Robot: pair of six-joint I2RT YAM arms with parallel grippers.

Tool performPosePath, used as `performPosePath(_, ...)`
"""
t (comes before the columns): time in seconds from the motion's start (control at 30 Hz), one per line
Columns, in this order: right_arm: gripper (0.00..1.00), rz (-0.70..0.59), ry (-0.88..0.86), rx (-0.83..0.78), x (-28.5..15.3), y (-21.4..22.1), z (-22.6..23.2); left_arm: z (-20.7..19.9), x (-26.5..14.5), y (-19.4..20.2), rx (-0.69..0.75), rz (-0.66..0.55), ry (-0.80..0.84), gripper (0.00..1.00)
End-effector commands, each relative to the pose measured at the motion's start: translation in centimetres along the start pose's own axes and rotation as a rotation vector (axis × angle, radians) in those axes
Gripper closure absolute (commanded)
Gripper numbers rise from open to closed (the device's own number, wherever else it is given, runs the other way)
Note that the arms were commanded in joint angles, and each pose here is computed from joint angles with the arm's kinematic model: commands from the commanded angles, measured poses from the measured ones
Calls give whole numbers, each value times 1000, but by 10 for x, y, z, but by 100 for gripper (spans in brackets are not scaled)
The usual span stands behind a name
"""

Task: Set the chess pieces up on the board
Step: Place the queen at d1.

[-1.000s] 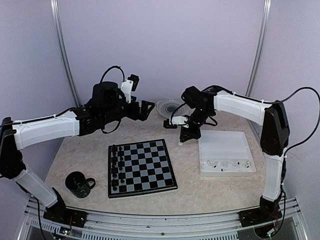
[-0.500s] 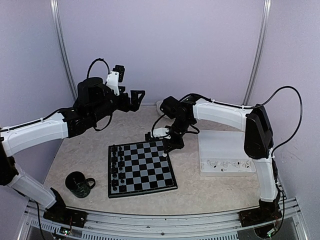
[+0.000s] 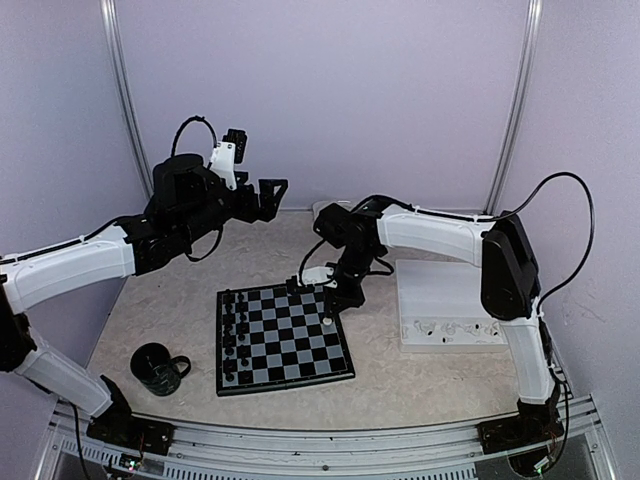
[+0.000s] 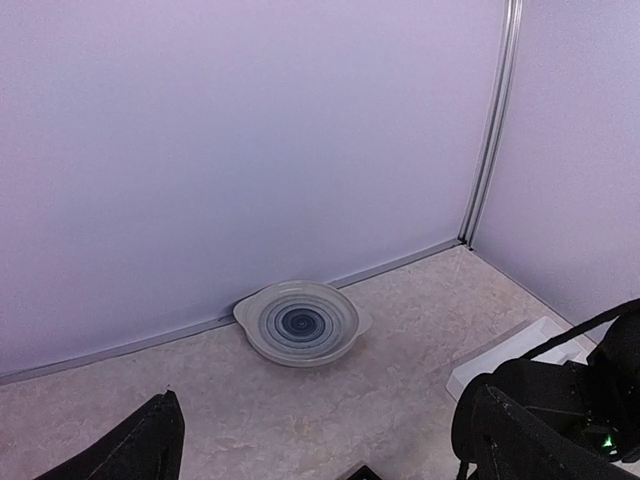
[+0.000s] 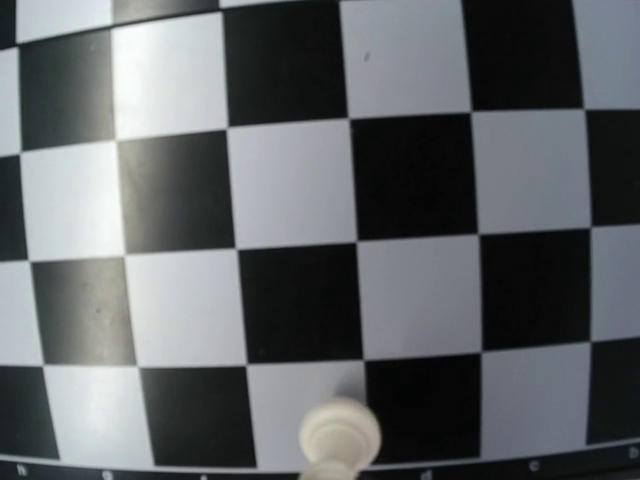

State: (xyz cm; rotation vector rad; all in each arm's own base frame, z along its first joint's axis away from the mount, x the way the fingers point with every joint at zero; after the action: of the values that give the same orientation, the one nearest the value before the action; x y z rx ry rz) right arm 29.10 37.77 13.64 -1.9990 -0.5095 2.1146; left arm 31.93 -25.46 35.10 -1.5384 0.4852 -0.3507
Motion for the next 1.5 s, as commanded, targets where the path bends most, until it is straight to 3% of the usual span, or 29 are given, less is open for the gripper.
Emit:
performPosePath(0.0,100,18,-55,-14,8,-3,11,3,-8,-12,-11,-46,3,1)
performPosePath(0.6,99,44,-65,-18,19,3,9,4,-7,-11,-17,-44,17,1)
performPosePath(1.0,82,34,-81,-29,17,-1,11,7,-5,-11,-31,-39,31,1)
performPosePath(1.2,61,7,-56,-36,3,-5,9,6,-3,-9,-34,-33,40,1)
performPosePath(1.47,52,-116,2,45,-59,13,-5,4,1,-2,-34,-12,54,1)
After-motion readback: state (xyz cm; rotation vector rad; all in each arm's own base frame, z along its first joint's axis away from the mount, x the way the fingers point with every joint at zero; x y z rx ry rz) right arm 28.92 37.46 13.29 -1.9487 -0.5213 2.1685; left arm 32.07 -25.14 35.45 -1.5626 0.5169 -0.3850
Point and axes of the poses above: each gripper's point midway between its finger pads, its own x axis out along the fingers, its own z axis along the line the jaws close on, y = z × x, the point moved 6 cm from there along -x, back along the fingers, and after that the axes turned 2 degrees about x, right-handed, at the moved point
